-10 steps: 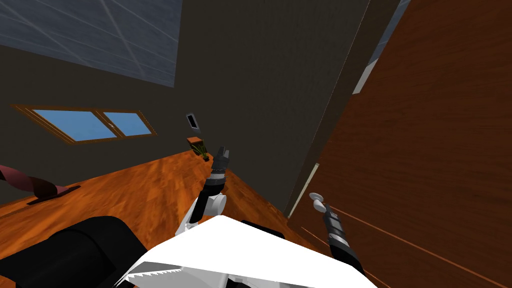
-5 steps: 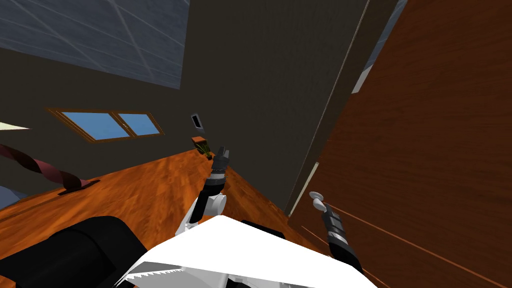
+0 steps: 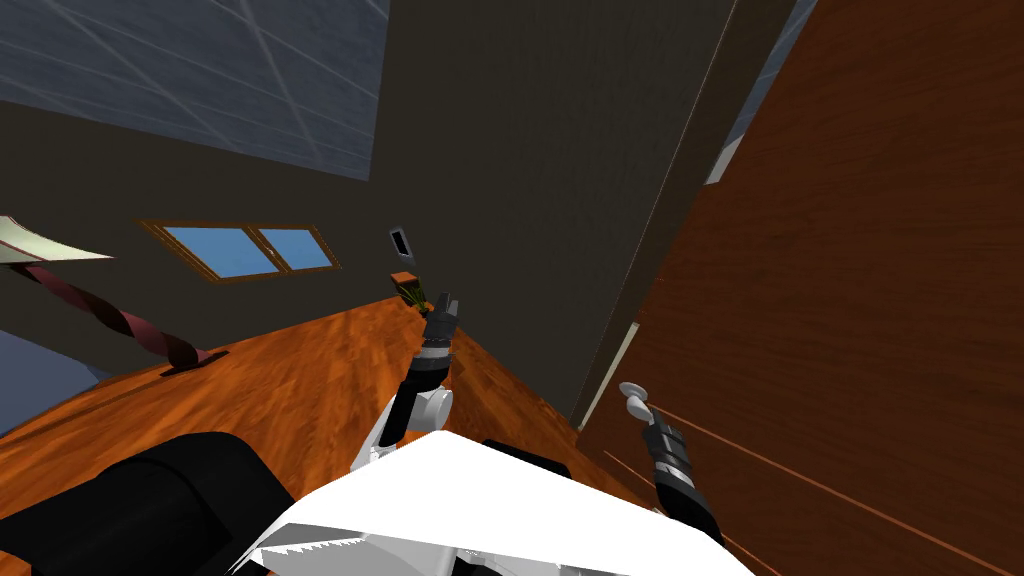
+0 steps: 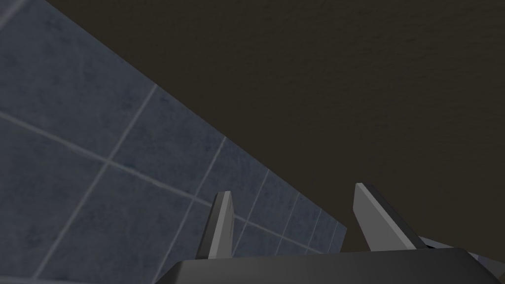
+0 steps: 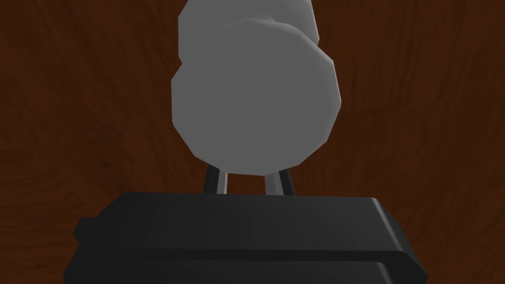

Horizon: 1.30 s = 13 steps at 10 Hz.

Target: Pull the door open

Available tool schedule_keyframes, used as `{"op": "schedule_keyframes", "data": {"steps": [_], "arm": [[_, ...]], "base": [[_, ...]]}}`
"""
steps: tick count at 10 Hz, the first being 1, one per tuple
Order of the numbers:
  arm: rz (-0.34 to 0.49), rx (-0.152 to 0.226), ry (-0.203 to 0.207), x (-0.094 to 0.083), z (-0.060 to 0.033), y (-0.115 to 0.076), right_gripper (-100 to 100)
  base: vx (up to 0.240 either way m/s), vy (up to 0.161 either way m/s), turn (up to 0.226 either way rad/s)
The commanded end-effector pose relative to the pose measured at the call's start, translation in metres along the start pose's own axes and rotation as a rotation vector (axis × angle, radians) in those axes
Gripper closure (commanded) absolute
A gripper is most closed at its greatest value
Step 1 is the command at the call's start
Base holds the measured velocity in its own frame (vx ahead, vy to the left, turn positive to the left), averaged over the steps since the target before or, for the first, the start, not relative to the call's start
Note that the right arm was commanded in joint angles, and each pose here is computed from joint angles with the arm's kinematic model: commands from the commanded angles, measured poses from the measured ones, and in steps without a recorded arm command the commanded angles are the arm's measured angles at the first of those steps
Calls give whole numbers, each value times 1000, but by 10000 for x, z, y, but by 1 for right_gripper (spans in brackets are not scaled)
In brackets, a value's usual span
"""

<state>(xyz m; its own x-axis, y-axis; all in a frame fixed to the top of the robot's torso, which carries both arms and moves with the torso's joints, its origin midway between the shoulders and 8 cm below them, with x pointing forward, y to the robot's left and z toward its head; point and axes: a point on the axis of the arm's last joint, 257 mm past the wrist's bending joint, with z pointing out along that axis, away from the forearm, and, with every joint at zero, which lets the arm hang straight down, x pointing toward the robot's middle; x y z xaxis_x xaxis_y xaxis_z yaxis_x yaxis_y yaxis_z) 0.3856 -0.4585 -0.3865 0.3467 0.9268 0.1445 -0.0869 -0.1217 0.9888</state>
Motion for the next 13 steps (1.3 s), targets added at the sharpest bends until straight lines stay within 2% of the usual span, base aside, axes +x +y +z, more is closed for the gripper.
{"op": "schedule_keyframes", "data": {"steps": [1, 3, 6, 7, 12, 13], "arm": [[34, -13, 26, 199, 41, 29, 100], [125, -12, 14, 190, 70, 25, 100], [193, -12, 9, 186, 84, 22, 100], [214, 10, -27, 8, -10, -51, -100], [400, -5, -44, 89, 9, -45, -100], [406, -5, -44, 89, 9, -45, -100]], "base": [[-13, -1, 9], [-51, -16, 94], [-49, -11, 46], [-54, -22, -4], [-91, 17, 53], [-55, -14, 19]]}}
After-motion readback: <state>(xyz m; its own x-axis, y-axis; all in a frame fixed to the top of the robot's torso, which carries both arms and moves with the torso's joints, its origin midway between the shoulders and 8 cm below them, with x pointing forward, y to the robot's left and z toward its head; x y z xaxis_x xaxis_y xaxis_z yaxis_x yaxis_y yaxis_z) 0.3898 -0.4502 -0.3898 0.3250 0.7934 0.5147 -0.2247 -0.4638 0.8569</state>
